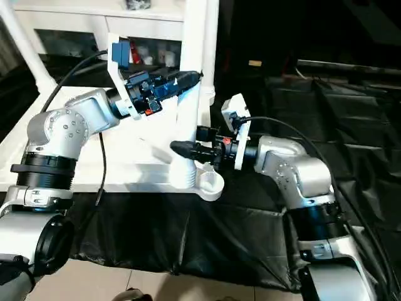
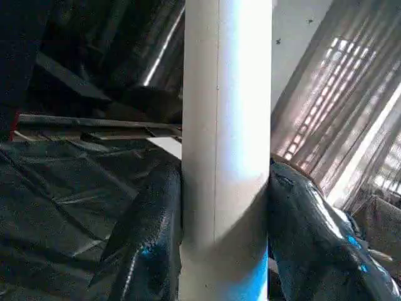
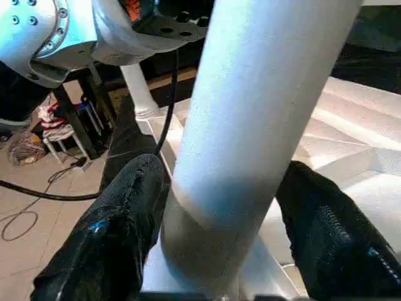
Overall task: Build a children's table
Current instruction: Insert table leg to table base
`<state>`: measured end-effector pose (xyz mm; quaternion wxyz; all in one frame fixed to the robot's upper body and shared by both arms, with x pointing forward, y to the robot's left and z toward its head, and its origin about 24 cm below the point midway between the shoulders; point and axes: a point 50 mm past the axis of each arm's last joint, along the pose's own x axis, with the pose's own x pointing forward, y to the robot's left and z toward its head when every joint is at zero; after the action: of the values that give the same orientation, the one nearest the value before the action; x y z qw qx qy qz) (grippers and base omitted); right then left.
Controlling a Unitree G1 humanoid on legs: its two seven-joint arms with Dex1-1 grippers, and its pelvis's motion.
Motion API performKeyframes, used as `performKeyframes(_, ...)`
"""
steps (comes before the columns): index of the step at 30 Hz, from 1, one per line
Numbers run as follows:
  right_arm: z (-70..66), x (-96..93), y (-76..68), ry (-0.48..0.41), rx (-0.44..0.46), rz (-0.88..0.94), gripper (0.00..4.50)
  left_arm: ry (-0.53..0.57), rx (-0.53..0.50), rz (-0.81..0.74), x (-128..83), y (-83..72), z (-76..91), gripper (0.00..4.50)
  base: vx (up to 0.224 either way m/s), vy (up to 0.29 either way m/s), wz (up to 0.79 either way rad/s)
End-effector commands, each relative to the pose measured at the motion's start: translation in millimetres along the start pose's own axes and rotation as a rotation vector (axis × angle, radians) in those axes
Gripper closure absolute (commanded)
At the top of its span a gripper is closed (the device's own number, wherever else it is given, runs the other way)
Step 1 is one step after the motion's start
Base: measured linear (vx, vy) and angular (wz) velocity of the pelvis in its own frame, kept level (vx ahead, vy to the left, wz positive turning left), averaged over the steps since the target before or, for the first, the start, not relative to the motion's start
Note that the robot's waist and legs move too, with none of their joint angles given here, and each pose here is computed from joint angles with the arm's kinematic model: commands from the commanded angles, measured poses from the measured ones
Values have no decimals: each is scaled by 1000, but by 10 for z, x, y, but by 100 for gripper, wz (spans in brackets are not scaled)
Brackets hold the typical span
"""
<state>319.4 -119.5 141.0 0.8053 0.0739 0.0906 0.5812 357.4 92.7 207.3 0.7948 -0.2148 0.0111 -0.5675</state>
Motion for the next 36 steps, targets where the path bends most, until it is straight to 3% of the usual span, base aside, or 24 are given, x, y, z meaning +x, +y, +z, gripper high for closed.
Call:
performKeyframes(1, 52, -3, -13, -7, -20, -3, 141, 0, 11, 18, -3, 18, 11, 275, 0, 0, 0)
performKeyframes(5, 6, 9, -3, 24, -7, 19, 141, -4, 15, 14, 5, 12, 27, 275, 0, 0, 0)
performKeyframes(15, -111, 4, -31, 58, 151, 57, 141, 0, 32, -96, 33, -91, 40, 275, 0, 0, 0)
performKeyframes(31, -149, 57, -6, 53, 213, 130, 141, 4, 17, -150, 75, -153, 20, 276, 0, 0, 0)
performKeyframes(32, -150, 59, -8, 53, 215, 132, 168, 9, 15, -155, 76, -158, 11, 276, 0, 0, 0)
performKeyframes(35, -150, 60, -11, 53, 216, 133, 180, 15, 15, -159, 79, -163, 2, 276, 0, 0, 0)
performKeyframes(36, -154, 58, -18, 57, 212, 128, 206, 19, 16, -158, 81, -162, -3, 276, 0, 0, 0)
